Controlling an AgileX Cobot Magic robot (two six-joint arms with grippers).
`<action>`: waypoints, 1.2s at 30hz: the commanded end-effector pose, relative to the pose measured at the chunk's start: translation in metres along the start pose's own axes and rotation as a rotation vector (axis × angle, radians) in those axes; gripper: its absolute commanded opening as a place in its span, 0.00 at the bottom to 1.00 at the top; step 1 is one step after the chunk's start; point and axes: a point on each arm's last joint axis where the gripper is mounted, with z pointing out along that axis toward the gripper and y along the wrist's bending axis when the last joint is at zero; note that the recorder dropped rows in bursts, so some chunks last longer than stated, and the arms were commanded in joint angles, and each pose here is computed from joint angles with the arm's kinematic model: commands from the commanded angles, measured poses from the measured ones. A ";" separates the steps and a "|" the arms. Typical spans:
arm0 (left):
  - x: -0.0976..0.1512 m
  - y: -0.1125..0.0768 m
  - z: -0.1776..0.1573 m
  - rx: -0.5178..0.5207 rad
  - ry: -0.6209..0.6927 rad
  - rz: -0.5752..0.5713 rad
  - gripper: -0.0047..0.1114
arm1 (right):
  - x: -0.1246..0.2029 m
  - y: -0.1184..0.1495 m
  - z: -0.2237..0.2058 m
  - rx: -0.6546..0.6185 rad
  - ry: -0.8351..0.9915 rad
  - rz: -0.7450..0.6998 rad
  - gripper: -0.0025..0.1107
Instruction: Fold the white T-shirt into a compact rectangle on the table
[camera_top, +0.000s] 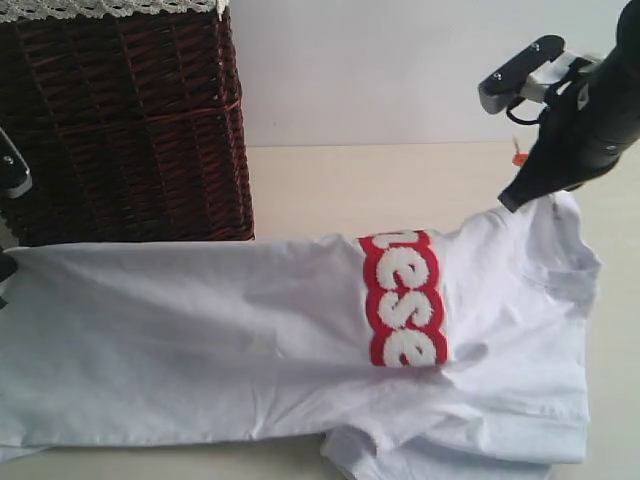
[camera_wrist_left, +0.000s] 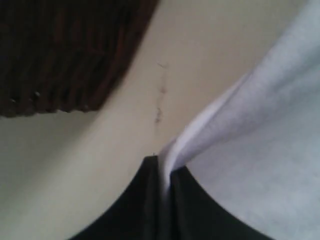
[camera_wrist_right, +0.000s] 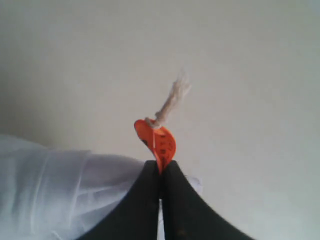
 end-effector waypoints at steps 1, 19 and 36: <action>0.003 0.012 0.028 -0.063 -0.013 0.015 0.04 | -0.020 -0.002 0.022 0.039 -0.192 0.014 0.06; -0.009 0.025 -0.020 -0.202 -0.223 -0.429 0.48 | -0.032 -0.020 -0.024 0.070 -0.180 0.166 0.27; -0.029 -0.085 0.000 0.419 -0.096 -0.332 0.04 | 0.007 0.011 -0.021 -0.115 -0.033 0.201 0.02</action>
